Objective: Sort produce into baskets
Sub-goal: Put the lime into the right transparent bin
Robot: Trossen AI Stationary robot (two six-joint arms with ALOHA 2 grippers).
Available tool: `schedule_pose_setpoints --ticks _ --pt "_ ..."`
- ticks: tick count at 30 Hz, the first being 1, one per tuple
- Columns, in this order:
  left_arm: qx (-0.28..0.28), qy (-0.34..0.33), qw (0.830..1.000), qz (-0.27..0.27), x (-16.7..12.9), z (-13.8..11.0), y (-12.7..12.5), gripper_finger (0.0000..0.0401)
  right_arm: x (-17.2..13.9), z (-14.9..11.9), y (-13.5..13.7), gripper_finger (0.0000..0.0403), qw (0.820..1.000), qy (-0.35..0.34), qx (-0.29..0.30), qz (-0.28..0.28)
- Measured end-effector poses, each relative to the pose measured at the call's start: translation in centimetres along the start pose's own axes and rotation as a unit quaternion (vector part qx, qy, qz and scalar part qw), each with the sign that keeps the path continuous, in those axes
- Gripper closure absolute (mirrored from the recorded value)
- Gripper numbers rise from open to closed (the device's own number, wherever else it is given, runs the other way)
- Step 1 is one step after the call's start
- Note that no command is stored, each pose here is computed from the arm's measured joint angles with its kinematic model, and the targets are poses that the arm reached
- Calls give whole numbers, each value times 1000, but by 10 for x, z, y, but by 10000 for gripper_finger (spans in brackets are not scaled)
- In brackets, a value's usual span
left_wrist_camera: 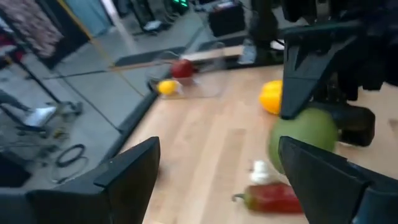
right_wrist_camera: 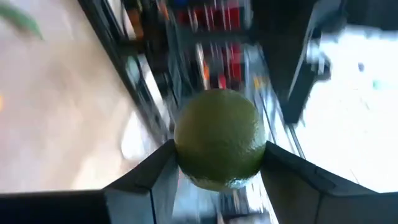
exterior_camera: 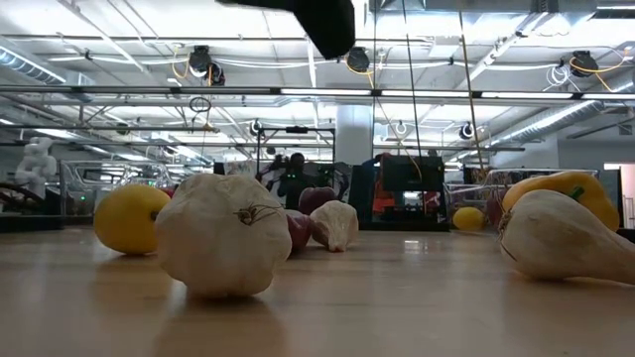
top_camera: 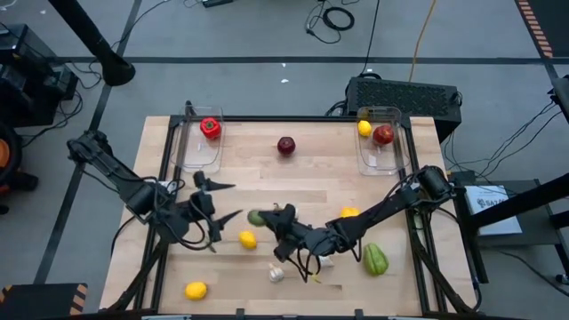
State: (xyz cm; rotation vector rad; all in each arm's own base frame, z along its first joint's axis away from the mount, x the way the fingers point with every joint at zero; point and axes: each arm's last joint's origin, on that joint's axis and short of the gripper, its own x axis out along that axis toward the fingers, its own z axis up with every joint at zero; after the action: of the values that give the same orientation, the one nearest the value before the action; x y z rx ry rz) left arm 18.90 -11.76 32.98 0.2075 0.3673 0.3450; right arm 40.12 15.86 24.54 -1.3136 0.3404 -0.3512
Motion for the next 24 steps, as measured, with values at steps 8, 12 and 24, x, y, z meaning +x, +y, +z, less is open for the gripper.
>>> schedule_pose_setpoints --ticks 8,12,24 --pt "-8 5 1000 12 -8 -5 1 67 9 -42 -34 207 978 202 2 -47" --pt "-26 30 999 6 -11 -13 1 67 1 -91 -59 207 965 255 44 -50" --pt "-48 90 995 -12 -19 -33 -2 67 -108 -241 -110 207 872 325 341 -130"
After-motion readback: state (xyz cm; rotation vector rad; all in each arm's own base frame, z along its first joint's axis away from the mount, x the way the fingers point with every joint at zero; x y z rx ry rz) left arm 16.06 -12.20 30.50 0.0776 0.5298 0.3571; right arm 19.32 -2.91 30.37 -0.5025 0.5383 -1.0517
